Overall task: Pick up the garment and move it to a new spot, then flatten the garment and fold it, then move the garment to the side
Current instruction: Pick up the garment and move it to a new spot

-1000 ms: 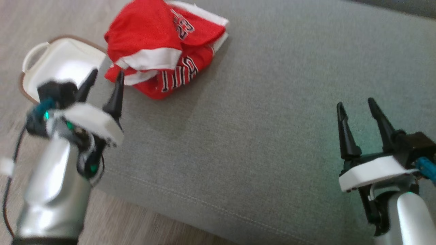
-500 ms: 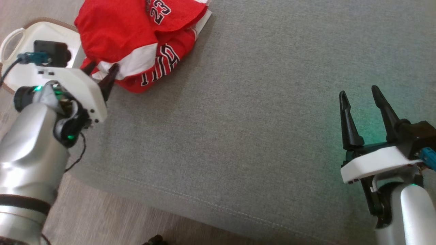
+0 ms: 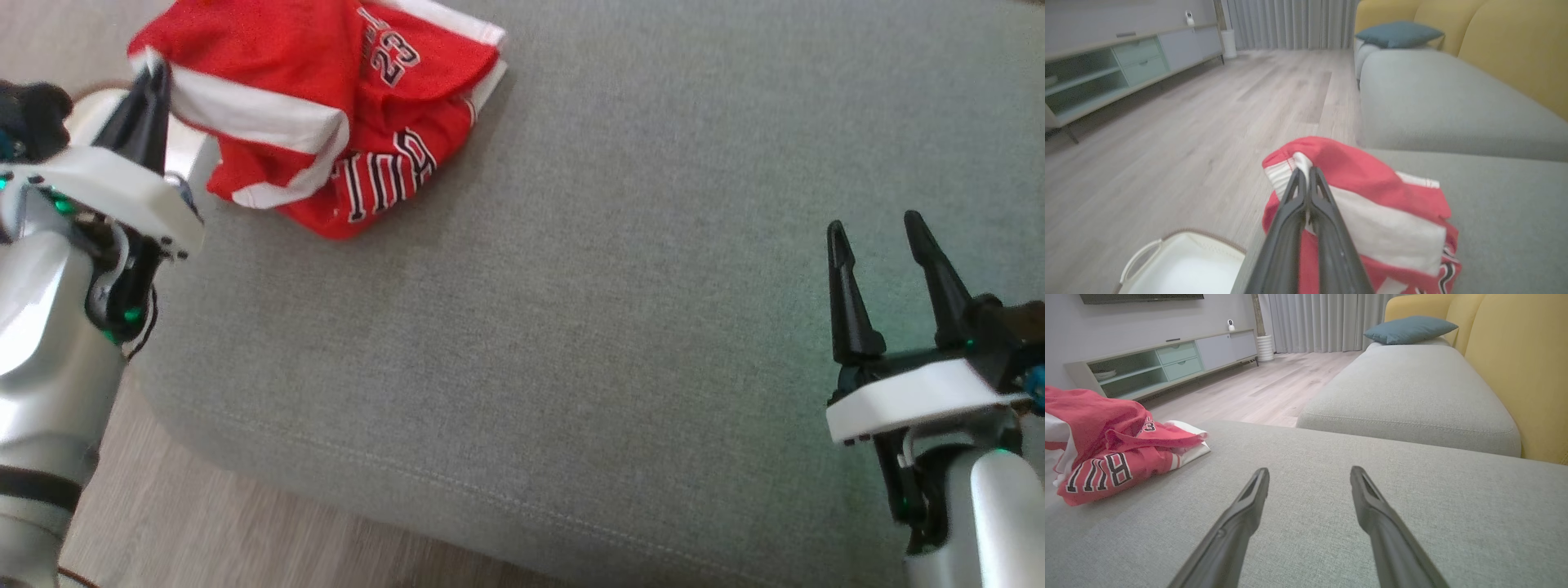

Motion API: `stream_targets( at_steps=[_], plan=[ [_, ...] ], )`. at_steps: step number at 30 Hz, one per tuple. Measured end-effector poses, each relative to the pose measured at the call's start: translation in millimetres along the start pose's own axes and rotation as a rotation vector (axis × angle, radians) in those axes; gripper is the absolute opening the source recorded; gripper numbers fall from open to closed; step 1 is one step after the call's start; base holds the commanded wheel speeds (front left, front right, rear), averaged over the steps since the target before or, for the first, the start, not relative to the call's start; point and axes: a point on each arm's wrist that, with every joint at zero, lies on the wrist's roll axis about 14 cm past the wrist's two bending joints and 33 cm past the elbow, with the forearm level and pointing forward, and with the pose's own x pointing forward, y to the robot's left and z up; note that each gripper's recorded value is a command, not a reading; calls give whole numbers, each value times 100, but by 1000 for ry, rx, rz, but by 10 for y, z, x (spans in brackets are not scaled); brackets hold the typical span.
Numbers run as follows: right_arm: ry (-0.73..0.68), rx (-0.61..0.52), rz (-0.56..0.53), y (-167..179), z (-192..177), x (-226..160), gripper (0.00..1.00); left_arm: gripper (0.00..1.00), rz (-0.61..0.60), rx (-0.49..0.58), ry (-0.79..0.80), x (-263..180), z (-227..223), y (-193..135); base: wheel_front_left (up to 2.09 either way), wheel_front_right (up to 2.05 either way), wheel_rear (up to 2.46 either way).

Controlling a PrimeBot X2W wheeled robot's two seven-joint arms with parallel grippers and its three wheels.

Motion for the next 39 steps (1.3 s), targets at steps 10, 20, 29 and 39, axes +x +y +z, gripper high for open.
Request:
stream_targets(
  at_steps=[10, 20, 29, 39],
  plan=[
    [-58, 12, 5, 100, 211, -278, 100, 0, -13, -29, -279, -570, 600, -327, 0, 0, 0],
    [-111, 18, -61, -54, 391, -590, 100, 0, -285, -134, -358, -940, 785, -1470, 0, 0, 0],
    [-125, 26, -183, -401, 406, -891, 100, 0, -607, -215, -336, -884, 835, -2612, 0, 0, 0],
    [-134, 37, -381, -968, 336, -1257, 100, 0, -939, -261, -408, -776, 1154, -3759, 0, 0, 0]
  ],
)
